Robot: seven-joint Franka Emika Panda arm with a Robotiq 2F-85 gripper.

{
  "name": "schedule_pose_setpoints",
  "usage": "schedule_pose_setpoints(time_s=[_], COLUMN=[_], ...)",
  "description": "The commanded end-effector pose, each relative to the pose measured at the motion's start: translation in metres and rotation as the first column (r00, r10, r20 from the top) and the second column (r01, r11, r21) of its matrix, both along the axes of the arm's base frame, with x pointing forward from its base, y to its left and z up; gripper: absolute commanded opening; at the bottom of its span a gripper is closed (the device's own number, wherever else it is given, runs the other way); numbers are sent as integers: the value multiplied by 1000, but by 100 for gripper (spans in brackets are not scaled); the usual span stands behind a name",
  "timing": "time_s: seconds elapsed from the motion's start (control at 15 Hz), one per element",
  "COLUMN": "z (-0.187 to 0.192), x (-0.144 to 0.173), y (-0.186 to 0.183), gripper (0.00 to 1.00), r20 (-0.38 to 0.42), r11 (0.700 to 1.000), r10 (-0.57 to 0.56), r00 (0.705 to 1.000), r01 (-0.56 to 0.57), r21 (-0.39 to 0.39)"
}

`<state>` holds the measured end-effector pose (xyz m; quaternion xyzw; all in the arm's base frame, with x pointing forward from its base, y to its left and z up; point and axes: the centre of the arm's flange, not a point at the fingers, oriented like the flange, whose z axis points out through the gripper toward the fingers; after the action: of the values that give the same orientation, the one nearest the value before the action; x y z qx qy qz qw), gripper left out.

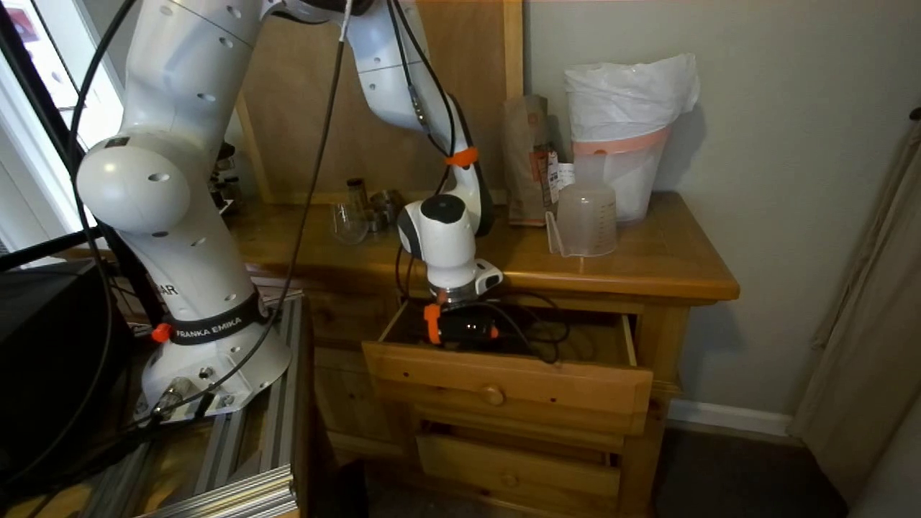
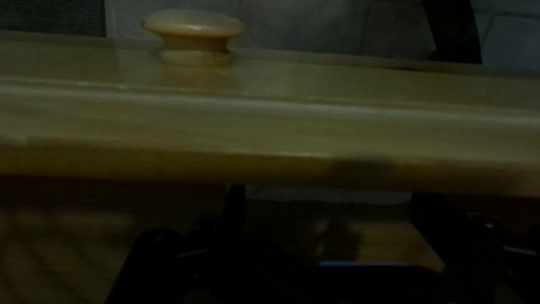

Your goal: Open the top right drawer, remove the white towel from it and put it on the dresser

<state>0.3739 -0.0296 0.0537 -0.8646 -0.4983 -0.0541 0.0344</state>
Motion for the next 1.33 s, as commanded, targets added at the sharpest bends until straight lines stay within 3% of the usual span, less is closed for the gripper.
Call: schedule_pose_setpoints(time_s=[0.0,0.87,0.93,1.0,1.27], z=[-18,-37,-38,-38,-33], x=[4,7,8,8,9], y=[-3,-12,-12,-12,-12], gripper=[100,100,75,74,44], r20=[16,-8,-7,-6,-1], r11=[999,999,999,998,998], r10=[34,35,34,35,42], r00=[999,999,999,999,999], r01=[-34,-35,-35,-35,-42], r21=[-25,-35,-38,-43,-47])
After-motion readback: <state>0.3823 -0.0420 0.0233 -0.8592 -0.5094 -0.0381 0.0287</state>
